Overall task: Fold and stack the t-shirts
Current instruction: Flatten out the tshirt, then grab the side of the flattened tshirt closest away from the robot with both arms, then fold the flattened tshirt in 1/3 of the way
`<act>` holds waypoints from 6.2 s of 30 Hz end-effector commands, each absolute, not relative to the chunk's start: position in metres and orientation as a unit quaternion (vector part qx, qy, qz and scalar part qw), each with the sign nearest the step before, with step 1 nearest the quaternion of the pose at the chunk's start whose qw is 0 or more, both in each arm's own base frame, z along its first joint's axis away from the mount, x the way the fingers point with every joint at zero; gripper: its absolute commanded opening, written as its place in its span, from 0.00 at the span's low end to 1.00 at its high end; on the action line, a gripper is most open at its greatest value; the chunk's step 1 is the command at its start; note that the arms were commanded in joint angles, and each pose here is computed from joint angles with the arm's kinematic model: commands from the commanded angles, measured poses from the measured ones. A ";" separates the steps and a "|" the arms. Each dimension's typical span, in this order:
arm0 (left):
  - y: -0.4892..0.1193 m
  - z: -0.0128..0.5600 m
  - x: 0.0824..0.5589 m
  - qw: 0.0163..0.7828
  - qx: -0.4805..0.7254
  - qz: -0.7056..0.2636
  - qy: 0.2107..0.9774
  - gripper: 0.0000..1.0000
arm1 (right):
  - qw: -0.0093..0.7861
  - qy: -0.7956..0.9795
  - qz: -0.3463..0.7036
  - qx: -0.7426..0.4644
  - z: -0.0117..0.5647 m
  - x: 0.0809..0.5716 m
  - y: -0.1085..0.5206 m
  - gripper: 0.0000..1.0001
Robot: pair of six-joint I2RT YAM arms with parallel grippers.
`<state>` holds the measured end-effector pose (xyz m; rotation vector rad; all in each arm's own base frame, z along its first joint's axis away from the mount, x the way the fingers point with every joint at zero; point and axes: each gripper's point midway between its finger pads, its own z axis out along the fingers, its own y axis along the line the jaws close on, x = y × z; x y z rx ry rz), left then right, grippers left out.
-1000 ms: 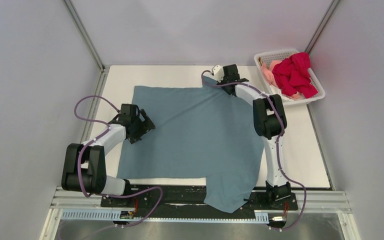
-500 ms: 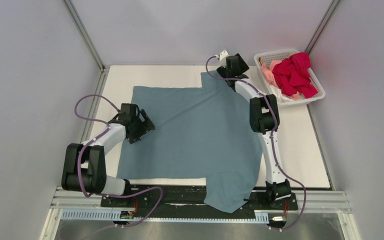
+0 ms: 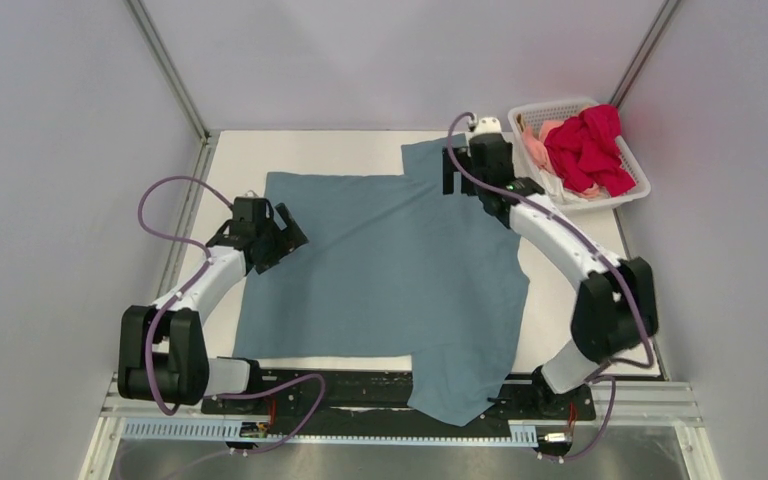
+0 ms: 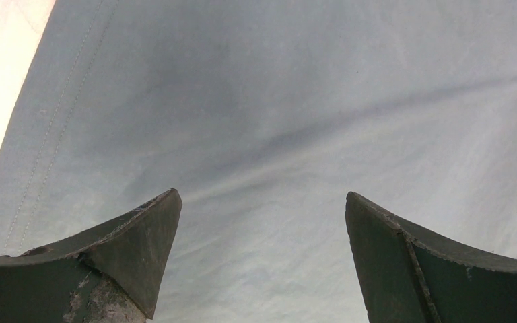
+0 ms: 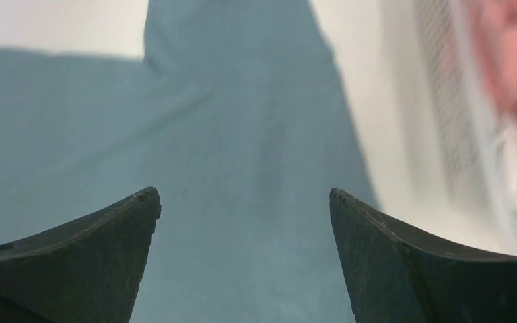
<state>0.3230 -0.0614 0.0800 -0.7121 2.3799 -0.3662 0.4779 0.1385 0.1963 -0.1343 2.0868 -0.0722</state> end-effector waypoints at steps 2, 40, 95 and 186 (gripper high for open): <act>-0.061 0.082 0.322 0.310 -0.269 -0.142 0.901 1.00 | 0.336 0.934 0.110 0.040 0.099 0.369 0.149 1.00; -0.036 0.099 0.345 0.306 -0.343 -0.119 0.880 1.00 | 0.342 0.934 0.034 0.097 0.101 0.412 0.104 1.00; 0.012 0.024 0.206 0.296 -0.504 -0.064 0.809 0.00 | 0.208 0.976 0.063 -0.016 0.093 0.203 0.144 0.97; 0.025 0.077 0.283 0.269 -0.521 -0.038 0.809 0.00 | 0.378 0.925 0.025 -0.002 0.183 0.357 0.131 0.00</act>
